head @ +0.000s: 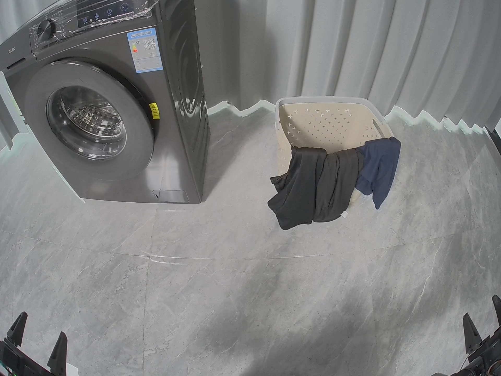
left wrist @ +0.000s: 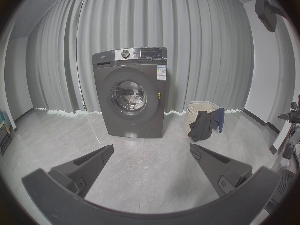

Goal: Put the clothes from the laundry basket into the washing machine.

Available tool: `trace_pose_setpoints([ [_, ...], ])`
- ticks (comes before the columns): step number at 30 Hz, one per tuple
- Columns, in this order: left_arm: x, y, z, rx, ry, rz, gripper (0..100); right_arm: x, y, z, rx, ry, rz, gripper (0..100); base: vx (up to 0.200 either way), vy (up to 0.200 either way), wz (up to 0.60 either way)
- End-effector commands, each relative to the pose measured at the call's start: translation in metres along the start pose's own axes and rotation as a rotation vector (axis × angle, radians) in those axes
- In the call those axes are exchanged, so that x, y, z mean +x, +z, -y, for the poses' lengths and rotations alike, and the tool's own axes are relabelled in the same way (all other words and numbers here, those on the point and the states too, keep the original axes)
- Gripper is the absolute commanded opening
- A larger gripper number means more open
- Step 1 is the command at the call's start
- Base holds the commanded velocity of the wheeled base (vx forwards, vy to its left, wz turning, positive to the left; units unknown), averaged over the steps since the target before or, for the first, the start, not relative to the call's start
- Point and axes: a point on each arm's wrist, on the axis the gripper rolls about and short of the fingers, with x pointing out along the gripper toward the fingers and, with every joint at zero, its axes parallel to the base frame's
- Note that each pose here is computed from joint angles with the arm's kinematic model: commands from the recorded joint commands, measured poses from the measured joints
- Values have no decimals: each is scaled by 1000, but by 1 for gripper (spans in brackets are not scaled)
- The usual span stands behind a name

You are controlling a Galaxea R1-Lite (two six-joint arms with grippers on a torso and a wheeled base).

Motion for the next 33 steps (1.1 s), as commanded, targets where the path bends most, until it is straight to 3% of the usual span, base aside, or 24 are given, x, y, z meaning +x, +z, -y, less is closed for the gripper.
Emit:
trace_pose_setpoints([
  [1, 0, -4, 0, -1, 0, 4, 100, 0, -5, 0, 0, 0, -3, 100, 0, -200, 0],
  [12, 0, -4, 0, -1, 0, 4, 100, 0, -5, 0, 0, 0, -3, 100, 0, -200, 0],
  [21, 0, -4, 0, -1, 0, 4, 100, 0, -5, 0, 0, 0, -3, 100, 0, 0, 0],
  [33, 0, -4, 0, -4, 0, 4, 100, 0, -5, 0, 0, 0, -3, 100, 200, 0, 0],
])
